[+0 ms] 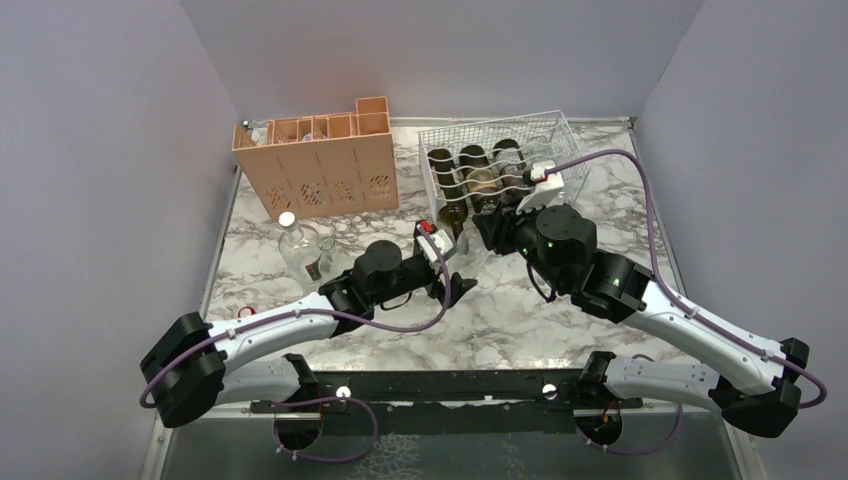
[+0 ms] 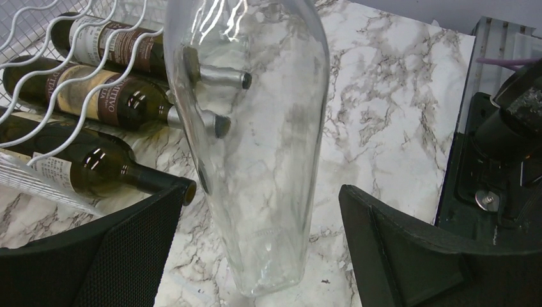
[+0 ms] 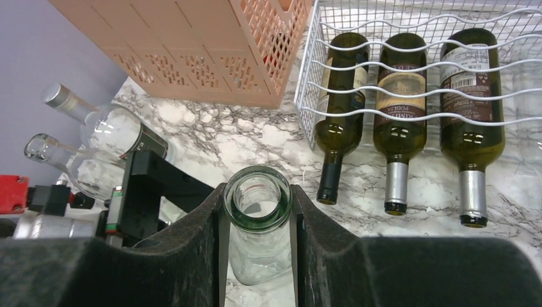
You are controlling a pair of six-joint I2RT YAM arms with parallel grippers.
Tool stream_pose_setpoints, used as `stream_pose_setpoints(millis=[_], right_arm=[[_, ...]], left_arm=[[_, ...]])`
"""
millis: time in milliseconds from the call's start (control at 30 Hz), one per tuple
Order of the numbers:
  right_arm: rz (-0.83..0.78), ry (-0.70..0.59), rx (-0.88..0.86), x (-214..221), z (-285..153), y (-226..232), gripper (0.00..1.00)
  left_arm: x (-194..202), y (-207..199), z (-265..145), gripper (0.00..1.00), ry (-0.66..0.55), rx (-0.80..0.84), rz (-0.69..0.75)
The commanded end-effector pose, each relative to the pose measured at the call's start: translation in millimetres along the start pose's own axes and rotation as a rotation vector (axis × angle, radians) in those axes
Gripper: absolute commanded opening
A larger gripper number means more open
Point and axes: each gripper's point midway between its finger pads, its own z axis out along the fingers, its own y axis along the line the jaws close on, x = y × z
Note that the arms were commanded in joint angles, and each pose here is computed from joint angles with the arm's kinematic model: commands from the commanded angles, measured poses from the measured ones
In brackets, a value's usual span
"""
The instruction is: Put the wine bottle on the wine rack
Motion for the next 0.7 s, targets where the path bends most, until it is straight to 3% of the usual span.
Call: stream_pose_setpoints(millis=[0, 133, 400, 500, 667], right_arm=[[0.123, -0.106, -0.019, -41, -11, 7, 0.06], [0.141, -0.099, -0.012, -39, -11, 7, 0.06], [0.154, -0.097, 0.016, -40, -18, -1, 0.07], [0.157, -0.092, 0.016, -40, -21, -3, 0.09], [0.122, -0.059, -0.026, -35, -30, -1, 0.42]], left_arm=[[-35, 8, 15, 0.99, -0.105, -0.045, -0.041], [-28, 18, 23, 0.96, -0.093, -0.091, -0.046], [-18, 22, 31, 0.72, -0.066, -0.108, 0.015], [-18, 19, 33, 0.51, -0.063, -0.080, 0.060], [-29, 18, 33, 0.03, -0.084, -0.048, 0.205]])
